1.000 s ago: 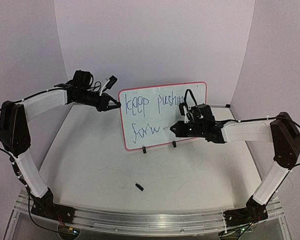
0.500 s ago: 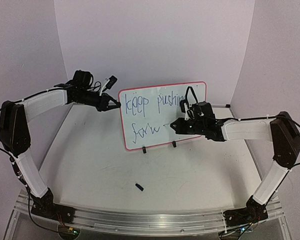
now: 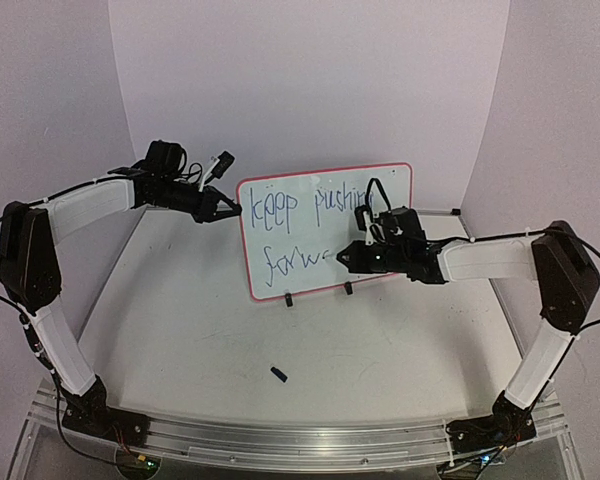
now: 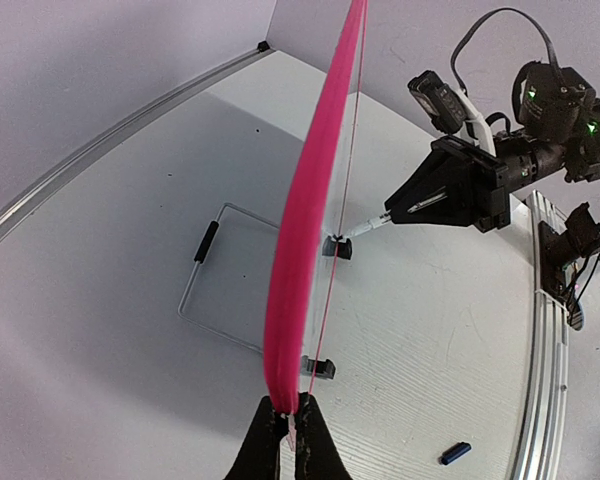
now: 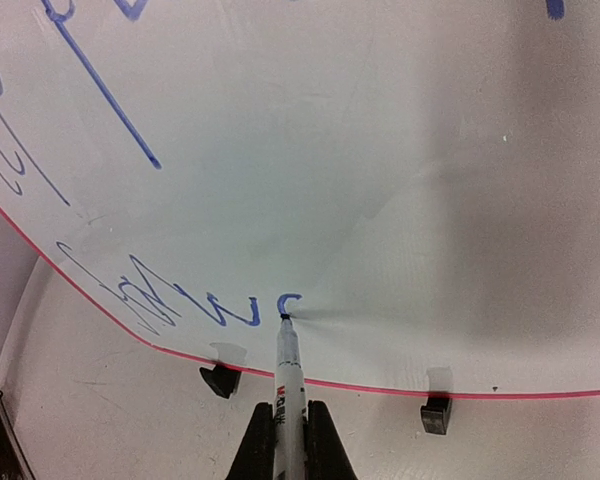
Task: Write a sentence on the whiteboard
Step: Write a sentence on the whiteboard stand.
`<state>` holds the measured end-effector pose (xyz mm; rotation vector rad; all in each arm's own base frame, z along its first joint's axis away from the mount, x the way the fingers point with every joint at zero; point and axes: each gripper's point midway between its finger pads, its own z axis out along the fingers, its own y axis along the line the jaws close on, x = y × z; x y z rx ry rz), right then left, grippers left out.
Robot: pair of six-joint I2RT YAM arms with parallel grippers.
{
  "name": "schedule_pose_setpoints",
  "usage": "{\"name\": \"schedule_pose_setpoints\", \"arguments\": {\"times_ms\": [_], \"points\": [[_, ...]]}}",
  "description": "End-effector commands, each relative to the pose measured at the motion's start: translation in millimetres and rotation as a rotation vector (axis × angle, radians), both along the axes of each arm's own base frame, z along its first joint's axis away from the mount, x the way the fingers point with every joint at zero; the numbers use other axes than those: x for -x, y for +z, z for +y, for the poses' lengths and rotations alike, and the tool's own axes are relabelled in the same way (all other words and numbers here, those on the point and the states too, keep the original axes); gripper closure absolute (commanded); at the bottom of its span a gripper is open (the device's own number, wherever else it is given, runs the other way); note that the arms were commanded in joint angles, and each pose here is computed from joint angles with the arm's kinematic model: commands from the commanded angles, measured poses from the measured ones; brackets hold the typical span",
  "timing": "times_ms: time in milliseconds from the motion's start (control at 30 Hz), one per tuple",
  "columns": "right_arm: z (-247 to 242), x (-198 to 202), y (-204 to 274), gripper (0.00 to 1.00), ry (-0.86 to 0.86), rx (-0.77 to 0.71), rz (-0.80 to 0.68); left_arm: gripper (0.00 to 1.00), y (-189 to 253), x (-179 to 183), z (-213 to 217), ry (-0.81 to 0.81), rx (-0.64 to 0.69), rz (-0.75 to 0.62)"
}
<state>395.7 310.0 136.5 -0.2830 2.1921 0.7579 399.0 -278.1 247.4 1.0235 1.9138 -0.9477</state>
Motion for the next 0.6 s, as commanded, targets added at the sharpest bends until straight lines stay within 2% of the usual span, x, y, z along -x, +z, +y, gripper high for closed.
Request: {"name": "schedule_pose_setpoints", "arguments": {"times_ms": [0,567], "points": [[-5,-14,0,1.0,-0.046,0.022,-0.027,1.0,-11,12,-4,-0.019,-0.04,0.051],[-12,-18,25,1.0,-0.084,0.02,-0.075,1.0,-10,13,-4,-0.02,-0.039,0.051]]}}
